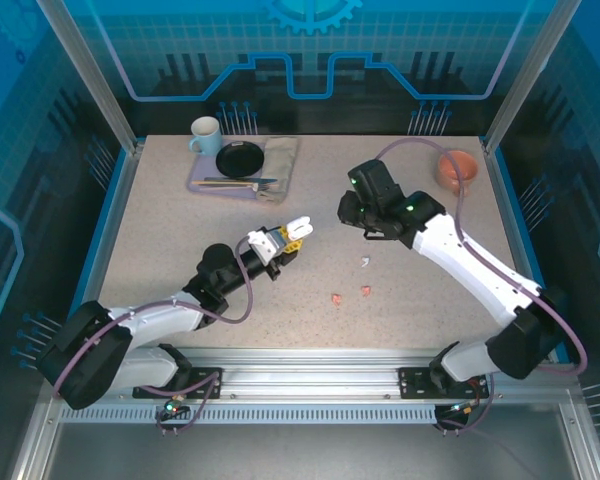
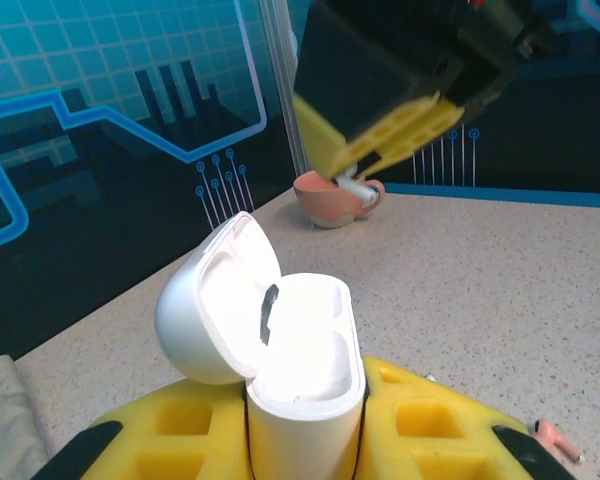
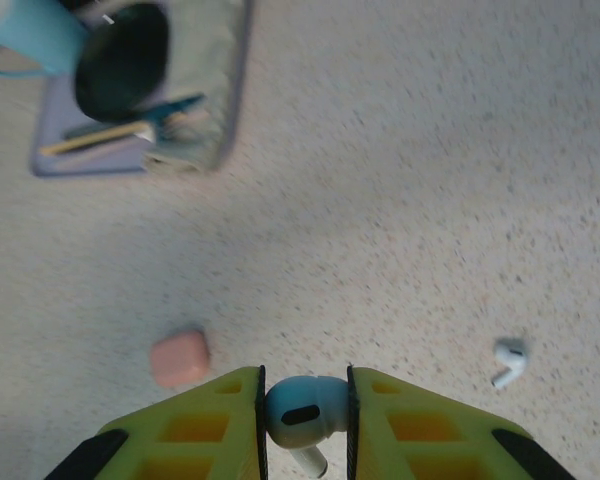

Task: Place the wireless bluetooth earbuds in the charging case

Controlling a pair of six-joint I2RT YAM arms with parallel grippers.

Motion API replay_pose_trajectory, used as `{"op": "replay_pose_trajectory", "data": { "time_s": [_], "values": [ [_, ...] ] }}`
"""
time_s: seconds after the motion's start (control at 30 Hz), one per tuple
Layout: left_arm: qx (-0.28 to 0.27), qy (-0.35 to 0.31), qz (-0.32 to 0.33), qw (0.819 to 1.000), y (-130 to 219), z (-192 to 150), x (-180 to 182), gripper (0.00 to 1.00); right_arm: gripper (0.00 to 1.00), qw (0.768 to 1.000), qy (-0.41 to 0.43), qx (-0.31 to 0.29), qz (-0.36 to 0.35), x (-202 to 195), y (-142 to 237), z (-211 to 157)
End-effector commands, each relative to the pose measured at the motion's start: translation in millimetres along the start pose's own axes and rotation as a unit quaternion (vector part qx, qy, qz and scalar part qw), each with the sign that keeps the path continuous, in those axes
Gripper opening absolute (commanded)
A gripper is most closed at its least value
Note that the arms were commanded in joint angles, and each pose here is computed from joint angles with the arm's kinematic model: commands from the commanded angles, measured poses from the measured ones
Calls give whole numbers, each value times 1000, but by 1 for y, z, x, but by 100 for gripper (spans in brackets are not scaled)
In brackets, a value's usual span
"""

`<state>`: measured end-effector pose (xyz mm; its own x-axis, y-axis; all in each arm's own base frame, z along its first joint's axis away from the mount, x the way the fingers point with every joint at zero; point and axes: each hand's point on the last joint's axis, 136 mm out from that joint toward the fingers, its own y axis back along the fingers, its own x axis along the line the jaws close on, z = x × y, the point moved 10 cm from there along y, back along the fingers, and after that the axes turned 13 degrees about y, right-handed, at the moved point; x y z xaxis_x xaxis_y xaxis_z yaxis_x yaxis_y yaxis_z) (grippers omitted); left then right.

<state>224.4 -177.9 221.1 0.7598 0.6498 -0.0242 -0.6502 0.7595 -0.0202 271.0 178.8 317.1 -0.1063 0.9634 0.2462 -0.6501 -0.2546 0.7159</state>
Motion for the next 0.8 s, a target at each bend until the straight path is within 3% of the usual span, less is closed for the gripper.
{"op": "replay_pose_trajectory", "data": {
  "time_s": [0.0, 0.47, 0.77],
  "values": [
    [-19, 6, -11, 1000, -9, 11, 2, 0, 24, 998, 26, -52, 40, 7, 15, 9],
    [-38, 32, -8, 999, -32, 26, 8, 0, 25, 959, 67, -183, 205, 44, 48, -3],
    [-59, 54, 0, 997, -36, 42, 10, 0, 25, 936, 78, -237, 247, 57, 52, -16]
  ]
}}
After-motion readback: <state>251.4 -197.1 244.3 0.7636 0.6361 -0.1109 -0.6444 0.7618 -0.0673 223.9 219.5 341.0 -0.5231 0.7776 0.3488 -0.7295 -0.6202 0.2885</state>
